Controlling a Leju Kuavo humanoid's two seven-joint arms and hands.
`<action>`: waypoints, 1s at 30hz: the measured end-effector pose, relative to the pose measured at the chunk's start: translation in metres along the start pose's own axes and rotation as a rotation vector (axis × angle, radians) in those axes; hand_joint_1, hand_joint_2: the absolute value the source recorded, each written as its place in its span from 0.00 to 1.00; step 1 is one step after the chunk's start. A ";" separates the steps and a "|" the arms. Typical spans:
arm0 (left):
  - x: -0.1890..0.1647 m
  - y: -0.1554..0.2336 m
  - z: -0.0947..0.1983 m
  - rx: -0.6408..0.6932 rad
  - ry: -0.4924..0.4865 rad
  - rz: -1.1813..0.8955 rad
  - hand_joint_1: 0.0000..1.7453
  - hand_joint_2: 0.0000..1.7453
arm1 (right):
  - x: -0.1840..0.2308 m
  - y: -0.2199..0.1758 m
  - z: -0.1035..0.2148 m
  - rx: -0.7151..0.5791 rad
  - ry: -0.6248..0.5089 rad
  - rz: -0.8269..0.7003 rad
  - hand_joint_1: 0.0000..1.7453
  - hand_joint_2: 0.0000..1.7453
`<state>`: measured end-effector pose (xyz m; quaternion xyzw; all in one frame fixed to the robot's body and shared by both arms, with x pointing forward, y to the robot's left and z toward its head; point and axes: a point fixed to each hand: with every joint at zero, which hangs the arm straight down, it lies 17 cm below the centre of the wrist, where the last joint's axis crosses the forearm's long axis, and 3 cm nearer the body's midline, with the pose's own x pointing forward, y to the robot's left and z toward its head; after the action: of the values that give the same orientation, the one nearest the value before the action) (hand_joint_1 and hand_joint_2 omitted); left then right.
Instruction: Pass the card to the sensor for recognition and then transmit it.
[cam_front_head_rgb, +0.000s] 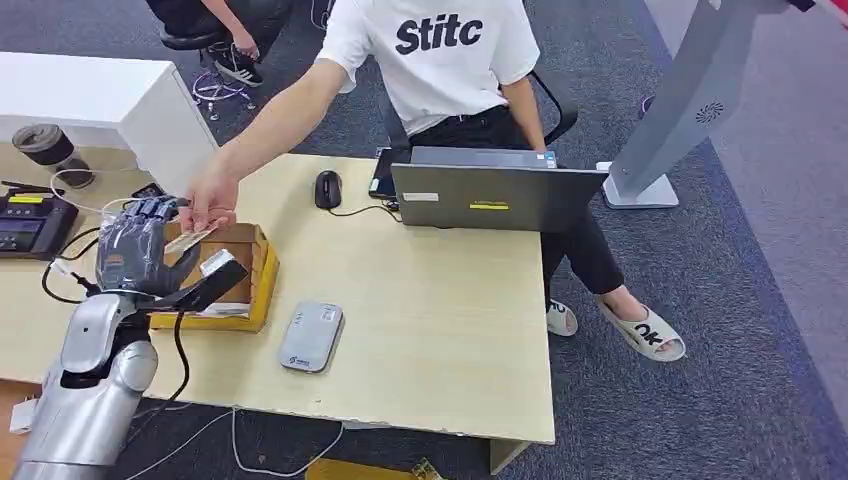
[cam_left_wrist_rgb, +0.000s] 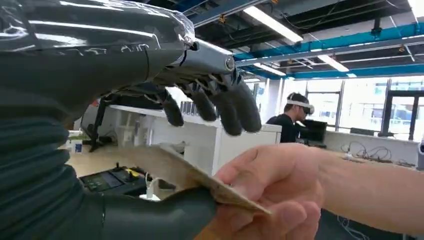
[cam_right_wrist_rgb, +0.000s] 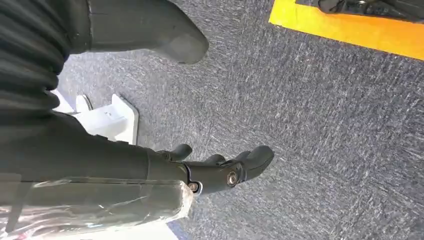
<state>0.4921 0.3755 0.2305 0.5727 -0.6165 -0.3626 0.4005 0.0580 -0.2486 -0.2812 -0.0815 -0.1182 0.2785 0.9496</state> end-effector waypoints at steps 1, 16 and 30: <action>0.000 -0.001 0.001 -0.002 -0.002 -0.001 1.00 1.00 | 0.000 0.000 0.000 0.000 0.000 0.000 0.00 1.00; -0.004 -0.004 0.003 -0.013 -0.008 -0.010 1.00 1.00 | 0.000 0.000 0.000 -0.001 -0.001 -0.001 0.00 1.00; 0.028 -0.026 0.011 -0.081 -0.086 0.007 1.00 1.00 | 0.000 0.000 0.000 0.002 -0.002 0.001 0.00 1.00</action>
<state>0.4921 0.3453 0.2047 0.5377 -0.6200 -0.4103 0.3976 0.0582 -0.2481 -0.2811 -0.0805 -0.1188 0.2794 0.9494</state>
